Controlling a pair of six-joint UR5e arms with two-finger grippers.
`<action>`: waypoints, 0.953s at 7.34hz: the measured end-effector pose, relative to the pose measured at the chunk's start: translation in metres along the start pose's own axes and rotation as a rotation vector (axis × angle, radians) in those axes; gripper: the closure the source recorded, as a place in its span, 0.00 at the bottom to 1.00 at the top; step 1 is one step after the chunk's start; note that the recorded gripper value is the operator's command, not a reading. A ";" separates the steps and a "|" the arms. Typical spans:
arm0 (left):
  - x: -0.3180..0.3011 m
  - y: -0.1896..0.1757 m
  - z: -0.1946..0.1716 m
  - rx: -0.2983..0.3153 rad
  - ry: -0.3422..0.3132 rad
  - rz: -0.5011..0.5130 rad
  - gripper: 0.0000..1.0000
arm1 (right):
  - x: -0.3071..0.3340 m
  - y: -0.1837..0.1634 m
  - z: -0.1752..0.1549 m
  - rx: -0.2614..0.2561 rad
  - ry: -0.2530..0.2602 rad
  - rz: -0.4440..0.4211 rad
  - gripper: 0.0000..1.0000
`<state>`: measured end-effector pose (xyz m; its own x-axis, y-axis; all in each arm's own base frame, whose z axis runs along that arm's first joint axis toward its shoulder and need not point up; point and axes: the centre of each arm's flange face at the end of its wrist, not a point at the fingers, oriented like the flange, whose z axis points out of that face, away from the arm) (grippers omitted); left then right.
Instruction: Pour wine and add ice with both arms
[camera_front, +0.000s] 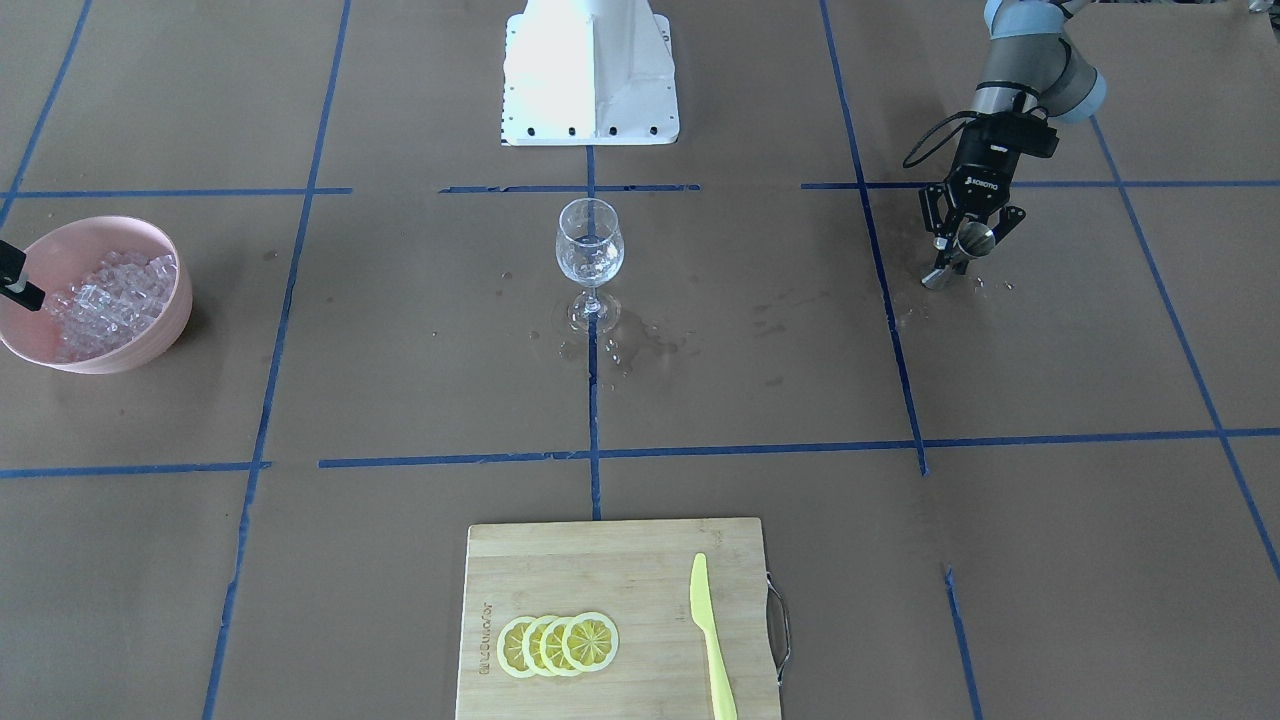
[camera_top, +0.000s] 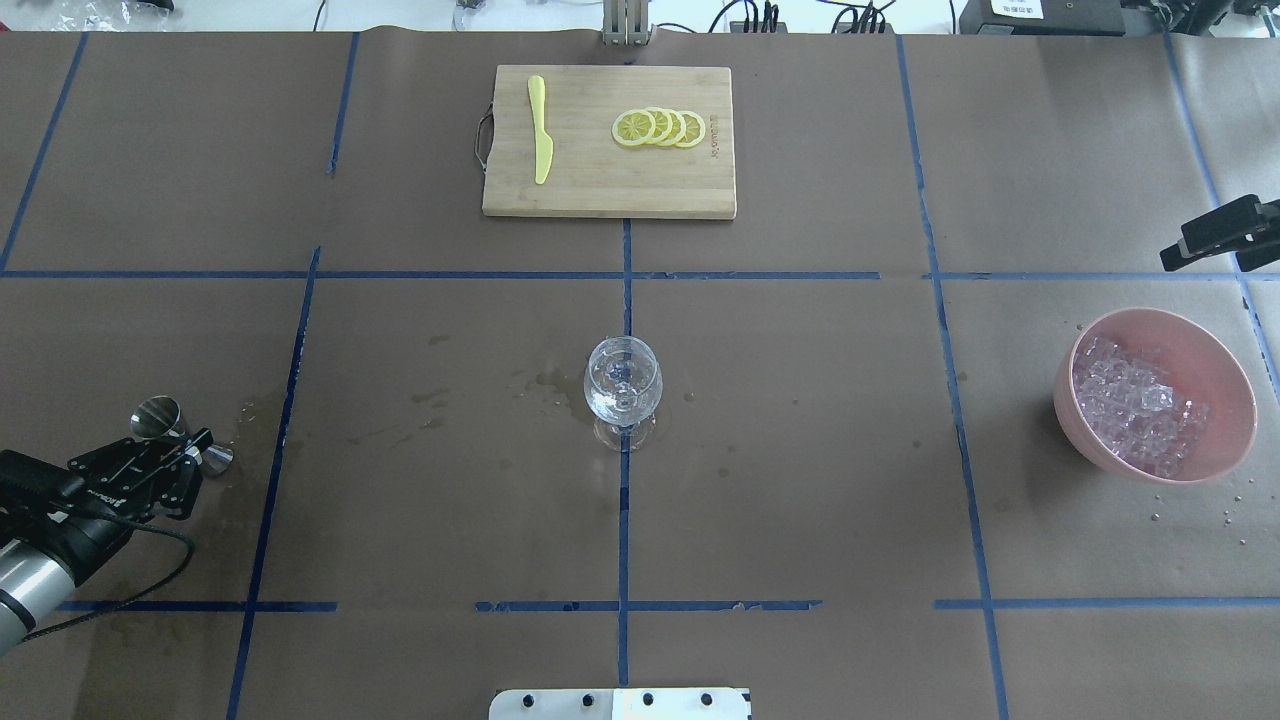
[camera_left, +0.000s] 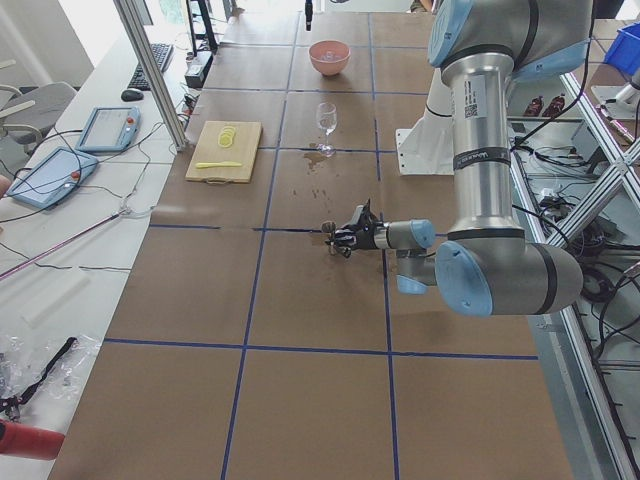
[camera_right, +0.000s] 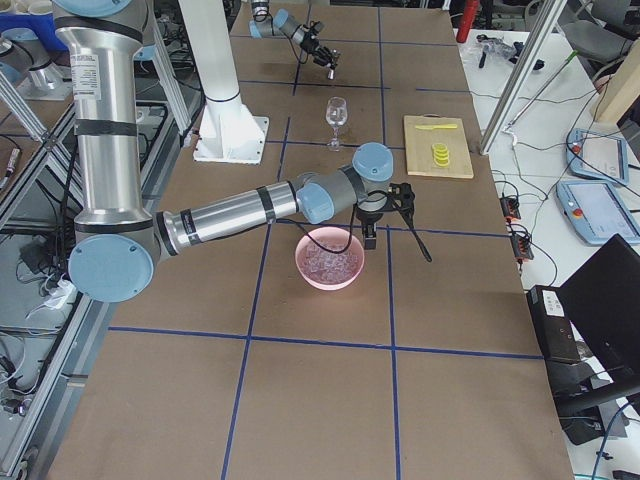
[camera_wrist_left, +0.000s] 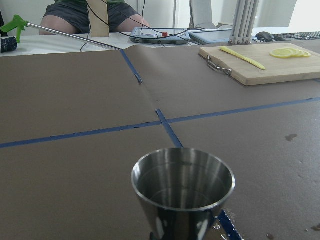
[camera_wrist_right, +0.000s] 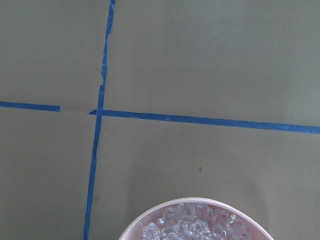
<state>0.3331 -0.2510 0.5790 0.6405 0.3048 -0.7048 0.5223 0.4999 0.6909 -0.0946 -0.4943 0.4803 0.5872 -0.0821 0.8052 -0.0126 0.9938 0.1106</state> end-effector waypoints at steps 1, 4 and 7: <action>0.000 0.000 0.000 0.000 0.001 -0.001 0.45 | 0.000 0.000 0.000 0.000 0.000 0.000 0.00; -0.002 0.000 -0.003 -0.024 0.012 0.005 0.01 | 0.000 0.000 0.000 0.001 0.000 0.000 0.00; -0.018 -0.022 -0.046 -0.218 0.073 0.062 0.01 | -0.004 0.001 -0.004 0.006 -0.003 -0.007 0.00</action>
<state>0.2845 -0.2299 0.5688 0.6208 0.3941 -0.6777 0.3445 0.6393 0.6874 -0.0940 -0.4924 0.4752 0.5847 -0.0896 0.8063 -0.0133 0.9927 0.1200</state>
